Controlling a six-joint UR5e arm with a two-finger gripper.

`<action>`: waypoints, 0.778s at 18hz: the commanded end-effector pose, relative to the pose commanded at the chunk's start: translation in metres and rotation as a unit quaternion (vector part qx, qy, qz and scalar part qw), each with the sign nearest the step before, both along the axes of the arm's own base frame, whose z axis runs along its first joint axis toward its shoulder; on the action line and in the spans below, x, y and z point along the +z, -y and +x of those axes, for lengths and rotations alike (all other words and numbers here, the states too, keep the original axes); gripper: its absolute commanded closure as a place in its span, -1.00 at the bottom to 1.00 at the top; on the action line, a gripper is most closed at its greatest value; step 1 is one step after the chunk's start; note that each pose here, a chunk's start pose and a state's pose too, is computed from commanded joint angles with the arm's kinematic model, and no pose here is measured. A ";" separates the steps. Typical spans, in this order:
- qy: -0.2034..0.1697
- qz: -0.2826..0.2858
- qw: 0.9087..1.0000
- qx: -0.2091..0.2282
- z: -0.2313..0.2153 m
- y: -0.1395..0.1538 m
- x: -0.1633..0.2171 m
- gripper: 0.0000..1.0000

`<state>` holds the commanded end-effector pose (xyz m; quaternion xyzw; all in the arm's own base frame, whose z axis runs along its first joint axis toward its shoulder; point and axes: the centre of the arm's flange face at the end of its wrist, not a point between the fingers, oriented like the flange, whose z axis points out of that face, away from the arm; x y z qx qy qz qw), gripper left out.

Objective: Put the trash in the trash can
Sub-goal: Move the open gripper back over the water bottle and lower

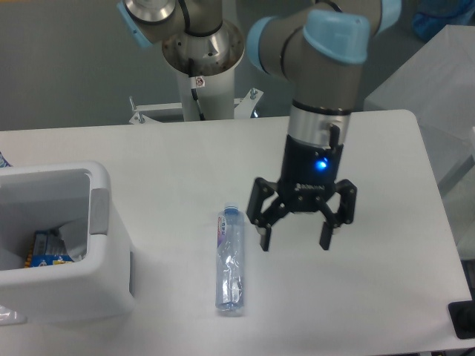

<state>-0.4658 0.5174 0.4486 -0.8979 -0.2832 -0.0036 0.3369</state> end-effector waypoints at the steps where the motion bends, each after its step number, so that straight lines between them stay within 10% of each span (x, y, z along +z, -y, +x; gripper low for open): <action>1: 0.001 0.001 1.000 0.000 -0.001 -0.002 -0.003 -1.00; 14: 0.037 -0.176 0.983 -0.026 0.050 -0.057 -0.114 -1.00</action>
